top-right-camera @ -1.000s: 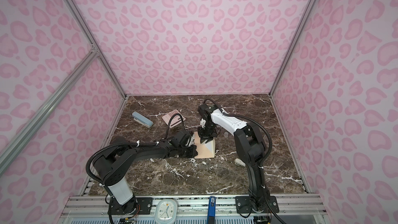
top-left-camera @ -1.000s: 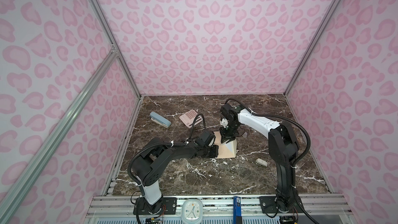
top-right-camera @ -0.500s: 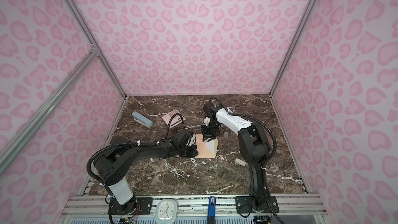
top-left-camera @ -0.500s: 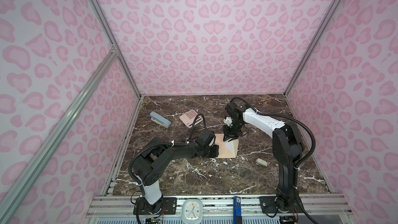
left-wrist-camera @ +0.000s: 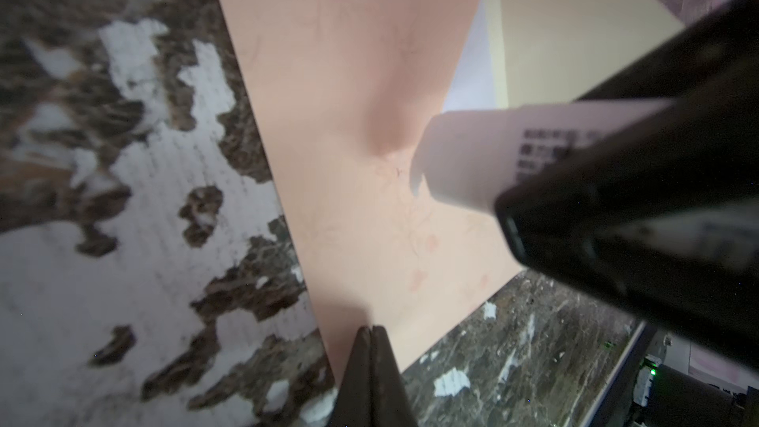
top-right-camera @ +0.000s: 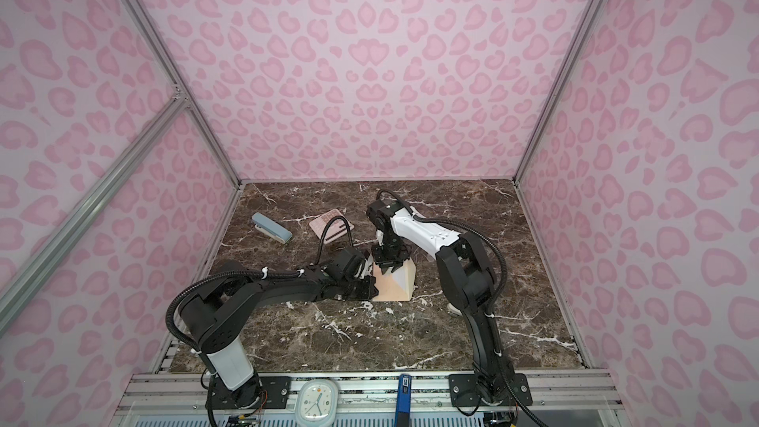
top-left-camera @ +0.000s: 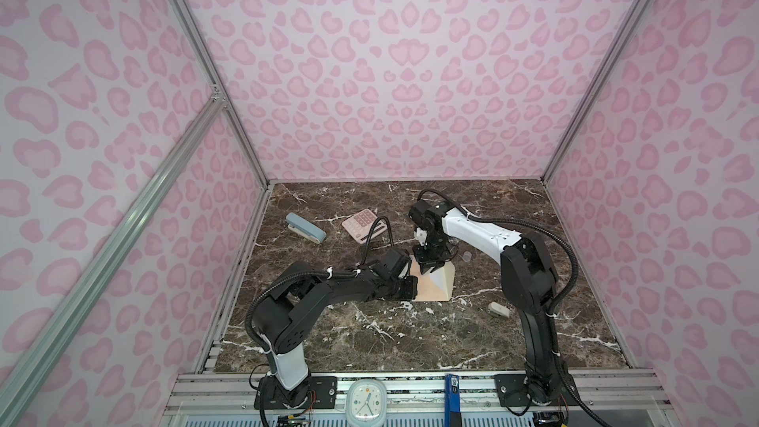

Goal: Place the letter into the envelope and seal it

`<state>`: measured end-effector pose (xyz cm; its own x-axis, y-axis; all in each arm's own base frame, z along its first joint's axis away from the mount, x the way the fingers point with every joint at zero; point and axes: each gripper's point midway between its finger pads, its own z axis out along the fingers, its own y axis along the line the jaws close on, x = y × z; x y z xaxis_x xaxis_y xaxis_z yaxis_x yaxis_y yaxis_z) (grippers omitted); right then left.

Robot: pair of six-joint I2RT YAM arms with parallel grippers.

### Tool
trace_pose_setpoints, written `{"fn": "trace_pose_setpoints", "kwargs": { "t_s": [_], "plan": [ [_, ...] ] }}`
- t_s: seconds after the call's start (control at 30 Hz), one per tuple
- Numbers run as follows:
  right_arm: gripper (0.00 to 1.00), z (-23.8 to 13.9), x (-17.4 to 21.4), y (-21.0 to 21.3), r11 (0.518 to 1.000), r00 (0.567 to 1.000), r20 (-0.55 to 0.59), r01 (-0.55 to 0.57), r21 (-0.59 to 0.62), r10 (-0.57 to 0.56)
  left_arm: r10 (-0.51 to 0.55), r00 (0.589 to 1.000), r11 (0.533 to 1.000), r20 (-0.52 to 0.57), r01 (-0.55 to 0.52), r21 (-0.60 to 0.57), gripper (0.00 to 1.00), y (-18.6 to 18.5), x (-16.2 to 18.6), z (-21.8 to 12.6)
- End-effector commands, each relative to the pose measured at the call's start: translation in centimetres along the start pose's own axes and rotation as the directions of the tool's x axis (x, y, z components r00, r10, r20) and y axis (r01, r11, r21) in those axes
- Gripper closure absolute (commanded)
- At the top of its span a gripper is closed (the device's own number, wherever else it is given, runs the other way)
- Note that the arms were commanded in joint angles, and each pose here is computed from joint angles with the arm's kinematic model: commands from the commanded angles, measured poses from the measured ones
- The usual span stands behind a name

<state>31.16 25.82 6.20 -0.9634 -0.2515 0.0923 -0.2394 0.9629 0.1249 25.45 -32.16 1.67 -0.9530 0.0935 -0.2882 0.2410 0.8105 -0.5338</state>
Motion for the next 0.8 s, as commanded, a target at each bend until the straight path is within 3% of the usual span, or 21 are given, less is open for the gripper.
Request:
{"fn": "trace_pose_setpoints", "kwargs": {
  "t_s": [0.0,0.33,0.77],
  "plan": [
    [1.0,0.4,0.7,-1.6,0.992,0.999,-0.039,0.022,0.128,-0.017,-0.023,0.998,0.997,-0.053,0.018,-0.079,0.96,1.9,1.5,0.2],
    [1.0,1.2,1.0,-1.3,0.969,0.995,-0.074,0.085,0.232,-0.07,-0.023,0.998,0.997,-0.053,0.019,-0.073,0.96,1.9,1.4,0.2],
    [1.0,2.2,0.9,-0.8,0.956,0.991,-0.094,0.117,0.268,-0.094,-0.023,0.998,0.997,-0.052,0.02,-0.072,0.96,1.9,1.5,0.2]
  ]
}}
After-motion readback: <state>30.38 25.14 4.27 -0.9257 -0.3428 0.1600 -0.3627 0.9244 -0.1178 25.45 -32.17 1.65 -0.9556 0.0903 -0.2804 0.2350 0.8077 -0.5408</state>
